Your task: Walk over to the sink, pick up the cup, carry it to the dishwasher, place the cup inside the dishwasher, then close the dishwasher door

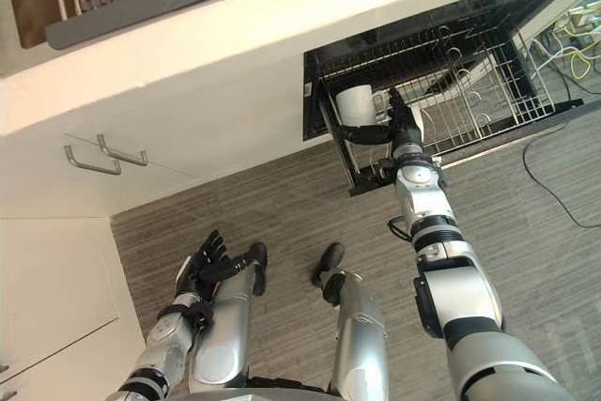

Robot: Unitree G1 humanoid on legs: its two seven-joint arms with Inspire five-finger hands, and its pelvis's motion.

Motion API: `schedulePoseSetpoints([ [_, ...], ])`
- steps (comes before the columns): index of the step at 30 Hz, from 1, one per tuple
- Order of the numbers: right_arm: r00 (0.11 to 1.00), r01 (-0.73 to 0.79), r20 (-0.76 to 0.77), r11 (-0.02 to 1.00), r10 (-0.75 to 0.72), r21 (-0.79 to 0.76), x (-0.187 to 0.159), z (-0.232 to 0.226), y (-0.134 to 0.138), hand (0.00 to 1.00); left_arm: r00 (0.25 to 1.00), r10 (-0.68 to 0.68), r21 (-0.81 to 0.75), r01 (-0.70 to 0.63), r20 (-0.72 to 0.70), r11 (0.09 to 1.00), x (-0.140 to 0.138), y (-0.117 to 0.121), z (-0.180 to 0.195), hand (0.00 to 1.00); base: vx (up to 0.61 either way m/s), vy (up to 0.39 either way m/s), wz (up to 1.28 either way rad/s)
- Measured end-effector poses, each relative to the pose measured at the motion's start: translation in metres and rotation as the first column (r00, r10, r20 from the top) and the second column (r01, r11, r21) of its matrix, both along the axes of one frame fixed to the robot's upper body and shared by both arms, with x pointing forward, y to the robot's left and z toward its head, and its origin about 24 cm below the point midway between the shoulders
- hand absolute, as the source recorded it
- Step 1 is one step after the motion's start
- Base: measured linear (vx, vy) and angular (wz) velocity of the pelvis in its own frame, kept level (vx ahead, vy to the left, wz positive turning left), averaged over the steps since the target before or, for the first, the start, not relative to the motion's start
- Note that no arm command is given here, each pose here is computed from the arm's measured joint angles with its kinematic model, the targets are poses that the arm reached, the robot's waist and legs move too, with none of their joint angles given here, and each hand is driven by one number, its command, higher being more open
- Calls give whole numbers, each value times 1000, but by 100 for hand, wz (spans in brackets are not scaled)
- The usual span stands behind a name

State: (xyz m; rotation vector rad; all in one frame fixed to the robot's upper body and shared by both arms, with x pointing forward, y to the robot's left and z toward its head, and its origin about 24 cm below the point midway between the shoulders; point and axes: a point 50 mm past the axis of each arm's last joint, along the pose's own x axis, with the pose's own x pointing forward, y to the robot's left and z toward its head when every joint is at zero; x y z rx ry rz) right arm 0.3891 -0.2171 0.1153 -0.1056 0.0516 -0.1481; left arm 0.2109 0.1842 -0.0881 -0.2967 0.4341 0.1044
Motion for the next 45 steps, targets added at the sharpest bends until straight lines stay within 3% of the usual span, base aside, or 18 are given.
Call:
schedulePoseSetpoints([
  [10, 999, -7, 32, 990, 2, 138, -26, -37, 9, 100, 999, -13, 1, 13, -36, 1000, -10, -2, -7, 100, 6, 1, -1],
  [15, 995, 30, 92, 984, -46, 174, -50, -50, -4, 100, 993, -59, 27, 62, -98, 998, -24, -5, -17, 100, 77, 4, 1],
  [26, 984, 37, 167, 986, -64, 161, -147, -90, 11, 100, 947, -75, 95, 110, -313, 989, -91, 5, -48, 100, 126, 50, -5],
  [35, 965, -66, 263, 986, 23, 156, -162, -79, 27, 100, 934, -72, 99, 113, -350, 989, -101, 5, -53, 100, 9, 44, -6],
  [45, 974, -61, 226, 986, 24, 158, -171, -88, 31, 100, 921, -70, 94, 114, -383, 989, -109, 4, -57, 100, 2, 11, 0],
])
